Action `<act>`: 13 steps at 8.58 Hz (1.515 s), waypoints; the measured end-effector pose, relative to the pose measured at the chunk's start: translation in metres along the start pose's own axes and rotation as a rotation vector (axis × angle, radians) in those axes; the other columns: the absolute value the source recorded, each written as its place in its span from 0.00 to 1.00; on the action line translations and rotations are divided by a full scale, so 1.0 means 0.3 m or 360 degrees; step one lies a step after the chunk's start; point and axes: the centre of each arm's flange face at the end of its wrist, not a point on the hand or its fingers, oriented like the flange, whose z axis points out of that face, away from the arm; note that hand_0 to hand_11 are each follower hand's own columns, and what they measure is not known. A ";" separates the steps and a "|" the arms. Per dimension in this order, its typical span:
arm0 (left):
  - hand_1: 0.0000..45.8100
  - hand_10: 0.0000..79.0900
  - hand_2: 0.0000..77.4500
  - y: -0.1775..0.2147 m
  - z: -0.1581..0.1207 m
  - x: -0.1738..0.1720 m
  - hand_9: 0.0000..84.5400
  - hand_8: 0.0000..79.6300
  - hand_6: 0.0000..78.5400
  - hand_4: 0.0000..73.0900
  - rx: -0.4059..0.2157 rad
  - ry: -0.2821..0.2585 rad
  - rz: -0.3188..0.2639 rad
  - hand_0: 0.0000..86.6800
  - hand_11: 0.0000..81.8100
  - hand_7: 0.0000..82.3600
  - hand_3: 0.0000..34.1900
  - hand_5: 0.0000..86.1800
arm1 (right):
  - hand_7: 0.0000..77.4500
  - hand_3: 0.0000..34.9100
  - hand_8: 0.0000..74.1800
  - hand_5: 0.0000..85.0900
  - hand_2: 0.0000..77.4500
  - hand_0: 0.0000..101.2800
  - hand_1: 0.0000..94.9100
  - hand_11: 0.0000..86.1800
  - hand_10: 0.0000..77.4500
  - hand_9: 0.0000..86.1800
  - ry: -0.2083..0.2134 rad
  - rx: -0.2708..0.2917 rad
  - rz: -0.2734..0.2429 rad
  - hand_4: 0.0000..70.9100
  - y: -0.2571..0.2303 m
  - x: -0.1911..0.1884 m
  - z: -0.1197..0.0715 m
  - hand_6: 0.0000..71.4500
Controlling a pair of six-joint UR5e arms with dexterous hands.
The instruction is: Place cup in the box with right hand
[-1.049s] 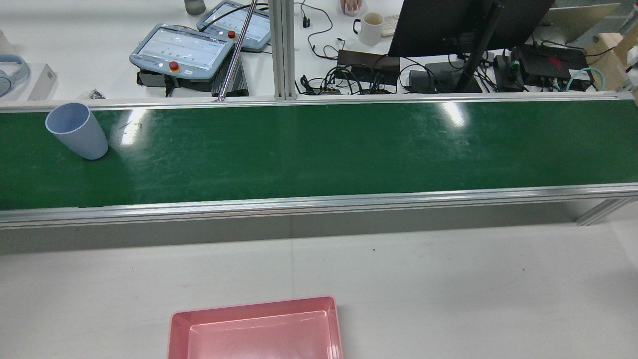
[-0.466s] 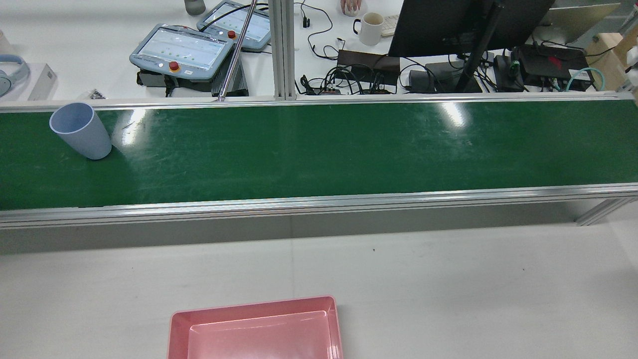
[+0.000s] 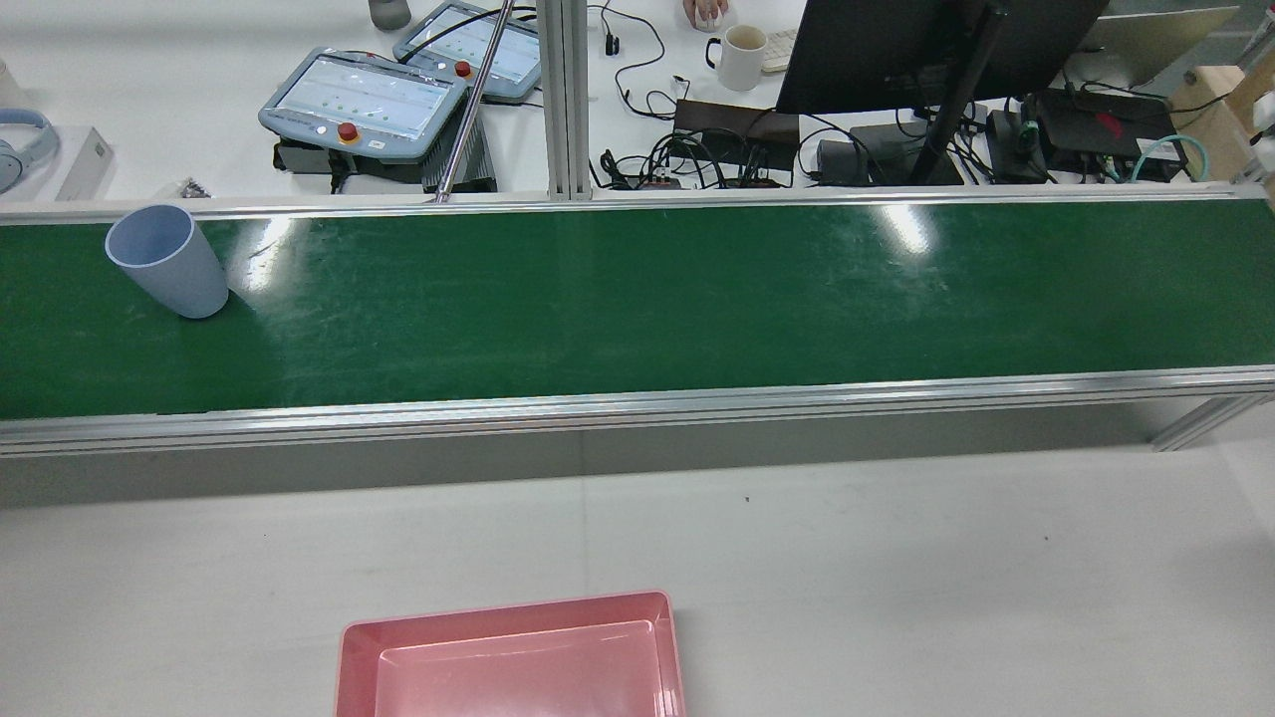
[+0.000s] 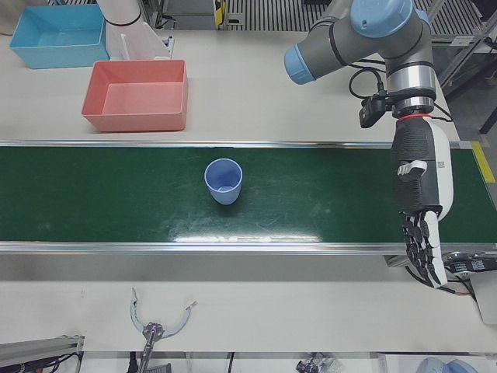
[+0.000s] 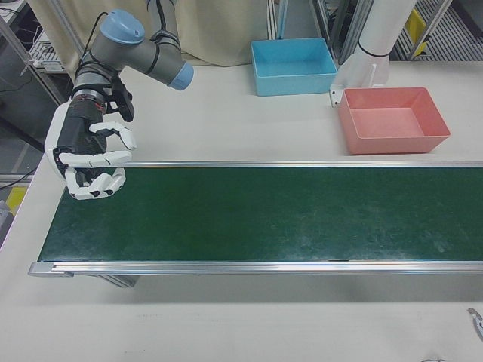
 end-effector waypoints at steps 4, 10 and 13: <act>0.01 0.00 0.01 0.000 0.000 0.000 0.01 0.00 0.00 0.00 0.0000 0.0000 -0.0001 0.00 0.00 0.00 0.00 0.00 | 0.90 0.00 0.53 0.15 0.43 0.55 0.24 0.81 0.63 0.66 0.0000 0.0000 0.0001 0.73 0.000 0.000 0.000 0.31; 0.01 0.00 0.01 0.000 0.000 0.000 0.01 0.00 0.00 0.00 0.0000 0.0000 0.0001 0.00 0.00 0.00 0.00 0.00 | 0.90 0.00 0.52 0.15 0.44 0.55 0.25 0.77 0.61 0.65 0.0001 -0.0002 0.0003 0.73 0.004 0.000 -0.001 0.31; 0.01 0.00 0.01 0.000 0.000 0.000 0.01 0.00 0.00 0.00 0.0000 0.0000 0.0000 0.00 0.00 0.00 0.00 0.00 | 0.90 0.00 0.54 0.15 0.44 0.56 0.25 0.78 0.61 0.66 0.0000 -0.0007 0.0001 0.73 0.008 0.001 0.003 0.31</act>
